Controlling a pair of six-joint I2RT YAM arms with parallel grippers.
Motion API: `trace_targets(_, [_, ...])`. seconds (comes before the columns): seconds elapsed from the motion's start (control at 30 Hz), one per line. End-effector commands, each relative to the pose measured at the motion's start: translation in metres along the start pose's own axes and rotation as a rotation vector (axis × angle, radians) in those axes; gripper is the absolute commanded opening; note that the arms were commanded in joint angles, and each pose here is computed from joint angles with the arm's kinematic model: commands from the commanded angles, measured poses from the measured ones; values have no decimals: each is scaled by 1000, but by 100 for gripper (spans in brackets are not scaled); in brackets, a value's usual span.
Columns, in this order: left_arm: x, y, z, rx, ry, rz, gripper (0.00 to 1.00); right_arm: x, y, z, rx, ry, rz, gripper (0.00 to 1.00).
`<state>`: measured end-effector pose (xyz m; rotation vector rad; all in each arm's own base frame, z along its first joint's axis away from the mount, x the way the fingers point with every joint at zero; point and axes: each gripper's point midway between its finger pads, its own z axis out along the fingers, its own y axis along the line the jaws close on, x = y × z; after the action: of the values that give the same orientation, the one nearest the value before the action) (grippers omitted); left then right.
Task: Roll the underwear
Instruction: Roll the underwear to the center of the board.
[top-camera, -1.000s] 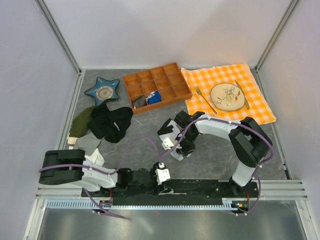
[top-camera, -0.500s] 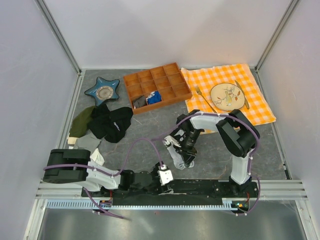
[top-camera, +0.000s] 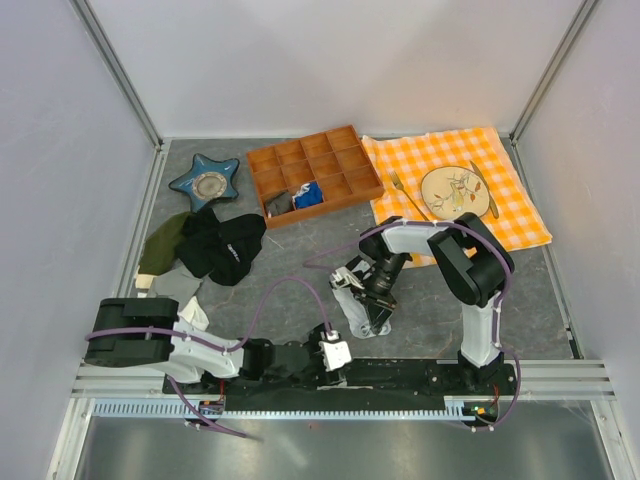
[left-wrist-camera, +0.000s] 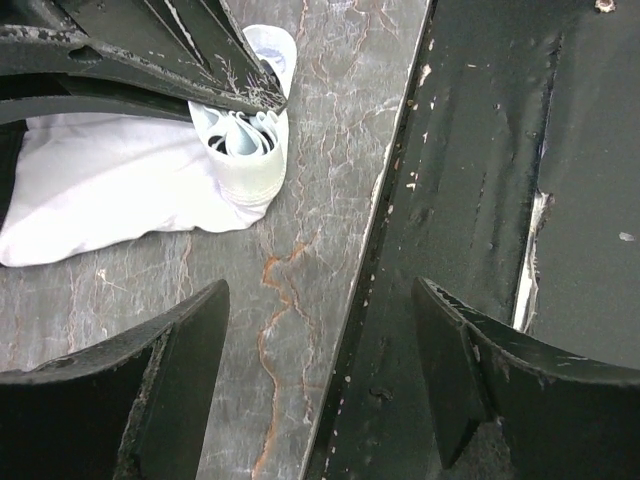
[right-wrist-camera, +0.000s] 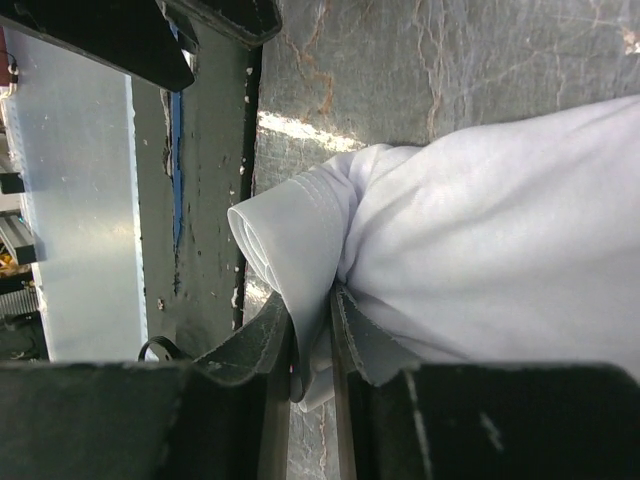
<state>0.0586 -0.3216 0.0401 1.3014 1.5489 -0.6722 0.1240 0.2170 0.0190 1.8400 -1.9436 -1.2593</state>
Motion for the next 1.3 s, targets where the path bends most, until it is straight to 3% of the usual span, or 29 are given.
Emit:
trace_targets(0.0, [-26, 5, 5, -30, -55, 51, 80, 5, -12, -1, 15, 16, -15, 11])
trace_targets(0.27, [-46, 24, 24, -135, -37, 152, 82, 6, -12, 0, -2, 14, -10, 11])
trace_targets(0.5, [-41, 37, 46, -134, 12, 130, 78, 6, -11, 1, -10, 14, -8, 12])
trace_targets(0.8, [-20, 42, 71, -75, 104, 80, 56, 5, -11, -1, -6, 12, -15, 13])
trace_targets(0.87, [-19, 40, 73, -56, 105, 69, 47, 5, -11, -1, -7, 12, -14, 14])
trace_targets(1.03, [-11, 28, 73, 12, 120, -10, 2, 2, -10, -2, -4, -2, -21, 17])
trace_targets(1.27, [6, 23, 58, 162, 103, -326, 2, -18, -7, -35, 86, -109, -88, 36])
